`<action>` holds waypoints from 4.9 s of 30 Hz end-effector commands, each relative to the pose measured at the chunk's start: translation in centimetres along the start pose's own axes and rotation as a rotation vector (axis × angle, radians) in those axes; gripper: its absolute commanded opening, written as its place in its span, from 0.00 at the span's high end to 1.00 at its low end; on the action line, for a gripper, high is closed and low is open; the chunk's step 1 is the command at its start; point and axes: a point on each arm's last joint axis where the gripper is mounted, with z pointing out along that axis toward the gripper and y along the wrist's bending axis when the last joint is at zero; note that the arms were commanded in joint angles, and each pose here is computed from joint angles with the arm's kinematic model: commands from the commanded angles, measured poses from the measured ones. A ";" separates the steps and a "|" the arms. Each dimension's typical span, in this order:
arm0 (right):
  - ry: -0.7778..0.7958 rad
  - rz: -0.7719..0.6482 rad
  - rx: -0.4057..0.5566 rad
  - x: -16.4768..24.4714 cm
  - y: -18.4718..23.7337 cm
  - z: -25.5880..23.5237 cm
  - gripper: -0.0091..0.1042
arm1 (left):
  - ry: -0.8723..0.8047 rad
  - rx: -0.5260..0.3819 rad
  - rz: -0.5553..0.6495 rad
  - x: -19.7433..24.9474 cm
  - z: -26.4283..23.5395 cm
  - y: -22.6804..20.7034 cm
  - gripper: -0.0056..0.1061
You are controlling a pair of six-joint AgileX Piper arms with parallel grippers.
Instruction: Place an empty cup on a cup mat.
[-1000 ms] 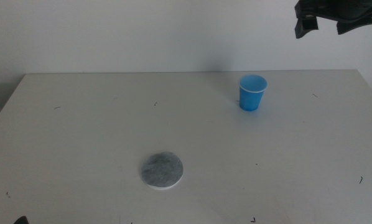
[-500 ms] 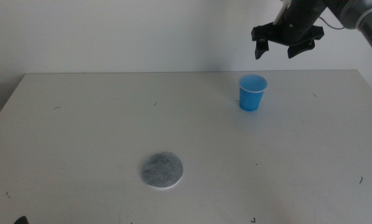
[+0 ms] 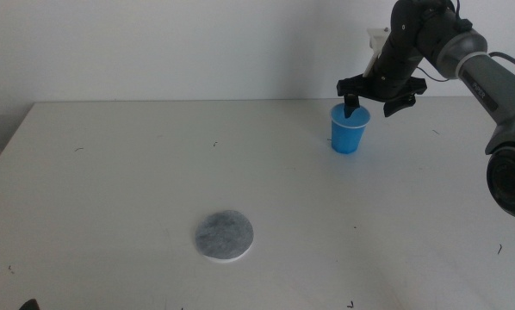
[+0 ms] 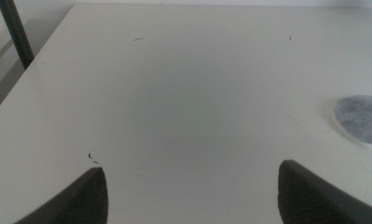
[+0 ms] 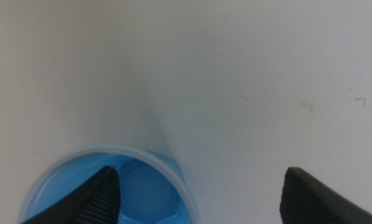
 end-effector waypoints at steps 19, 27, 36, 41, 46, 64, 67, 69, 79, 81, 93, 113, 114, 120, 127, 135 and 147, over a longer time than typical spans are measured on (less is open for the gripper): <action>-0.115 -0.015 -0.037 -1.4 0.8 -6.1 0.93 | -0.084 0.011 -0.011 -0.8 -0.2 -0.1 0.01; -0.171 -0.063 -0.053 -0.9 2.9 -12.9 0.93 | -0.084 0.011 -0.011 -0.8 -0.2 -0.1 0.01; -0.212 -0.115 -0.208 1.6 7.0 -20.2 0.93 | -0.084 0.011 -0.011 -0.8 -0.2 -0.1 0.01; -0.209 -0.171 -0.243 3.6 9.5 -22.5 0.93 | -0.084 0.011 -0.011 -0.8 -0.2 -0.1 0.01; -0.174 -0.242 -0.266 5.9 12.6 -23.0 0.93 | -0.084 0.011 -0.011 -0.8 -0.2 -0.1 0.01; -0.042 -0.331 -0.316 11.5 19.7 -15.0 0.93 | -0.084 0.011 -0.011 -0.8 -0.2 -0.1 0.01; -0.031 -0.333 -0.324 12.0 20.3 -13.6 0.93 | -0.084 0.011 -0.011 -0.8 -0.2 -0.1 0.01; -0.021 -0.333 -0.327 12.1 20.7 -12.8 0.93 | -0.084 0.011 -0.011 -0.8 -0.2 -0.1 0.01; 0.075 -0.346 -0.309 13.5 22.0 -7.8 0.93 | -0.084 0.011 -0.011 -0.8 -0.2 -0.1 0.01; 0.085 -0.346 -0.306 13.7 22.0 -7.4 0.93 | -0.084 0.011 -0.011 -0.8 -0.2 -0.1 0.01; 0.114 -0.358 -0.282 14.0 21.9 -6.7 0.81 | -0.084 0.011 -0.011 -0.8 -0.2 -0.1 0.01; -0.107 -0.289 -0.318 10.5 16.3 -17.5 0.40 | -0.084 0.011 -0.011 -0.8 -0.2 -0.1 0.01; -0.114 -0.290 -0.308 10.6 15.3 -18.1 0.40 | -0.084 0.011 -0.011 -0.8 -0.2 -0.1 0.01; -0.214 -0.220 -0.242 11.9 8.2 -22.3 0.40 | -0.084 0.011 -0.011 -0.8 -0.2 -0.1 0.01; -0.408 -0.053 -0.164 15.6 0.0 -26.8 0.38 | -0.084 0.011 -0.011 -0.8 -0.2 -0.1 0.01; -0.654 0.029 -0.050 23.3 -5.7 -29.6 0.12 | -0.084 0.011 -0.011 -0.8 -0.2 -0.1 0.01; -0.855 -0.029 -0.002 32.4 -7.2 -28.8 0.09 | -0.084 0.011 -0.011 -0.8 -0.2 -0.1 0.01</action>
